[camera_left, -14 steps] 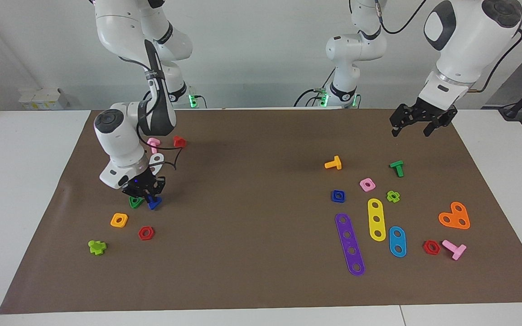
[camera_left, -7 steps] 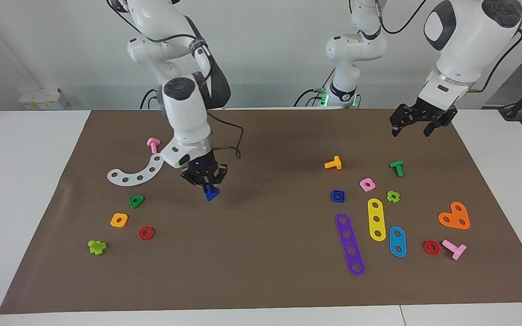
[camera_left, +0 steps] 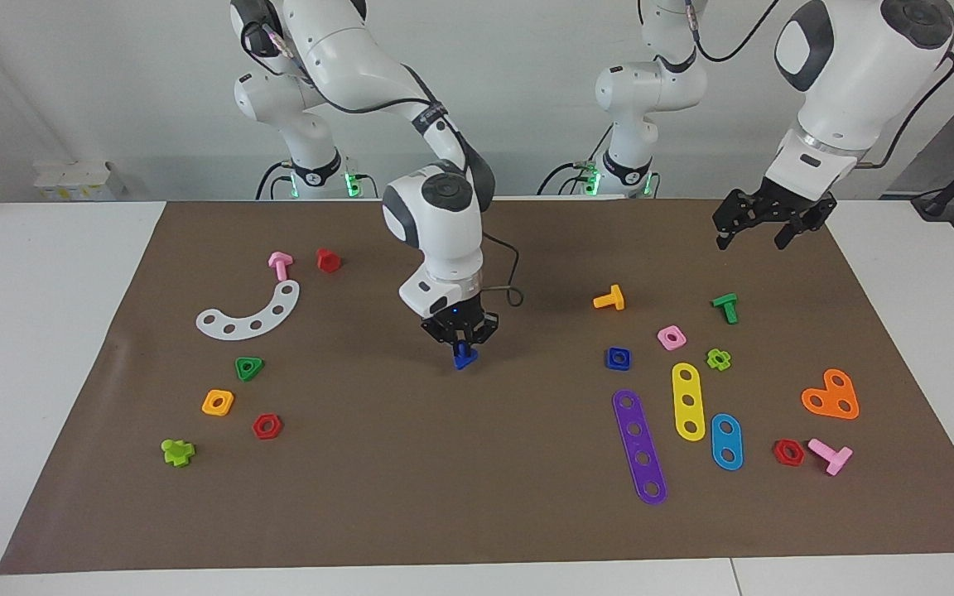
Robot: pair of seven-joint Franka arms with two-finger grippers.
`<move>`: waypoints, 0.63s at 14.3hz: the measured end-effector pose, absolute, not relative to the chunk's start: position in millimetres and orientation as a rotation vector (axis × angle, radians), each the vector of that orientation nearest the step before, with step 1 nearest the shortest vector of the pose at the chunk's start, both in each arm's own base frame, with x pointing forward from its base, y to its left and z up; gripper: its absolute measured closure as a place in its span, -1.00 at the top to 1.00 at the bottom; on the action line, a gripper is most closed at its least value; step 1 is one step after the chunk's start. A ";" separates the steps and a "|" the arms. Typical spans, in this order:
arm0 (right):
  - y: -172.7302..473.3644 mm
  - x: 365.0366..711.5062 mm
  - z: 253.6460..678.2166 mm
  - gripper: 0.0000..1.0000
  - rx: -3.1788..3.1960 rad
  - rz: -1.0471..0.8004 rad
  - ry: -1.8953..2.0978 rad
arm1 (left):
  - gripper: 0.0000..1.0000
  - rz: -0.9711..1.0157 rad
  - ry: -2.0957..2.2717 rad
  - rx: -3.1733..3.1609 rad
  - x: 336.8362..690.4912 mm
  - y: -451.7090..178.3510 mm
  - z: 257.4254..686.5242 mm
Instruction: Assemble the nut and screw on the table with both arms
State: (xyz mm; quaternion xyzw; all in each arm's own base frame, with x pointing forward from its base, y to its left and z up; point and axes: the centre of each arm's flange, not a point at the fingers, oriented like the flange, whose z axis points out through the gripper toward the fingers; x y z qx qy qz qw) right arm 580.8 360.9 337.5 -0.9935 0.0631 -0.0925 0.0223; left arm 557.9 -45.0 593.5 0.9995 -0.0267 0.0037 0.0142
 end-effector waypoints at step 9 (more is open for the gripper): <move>363.0 586.9 314.6 -0.60 -3.071 -0.315 0.217 | 0.99 0.014 -0.128 3.108 567.6 -62.5 552.8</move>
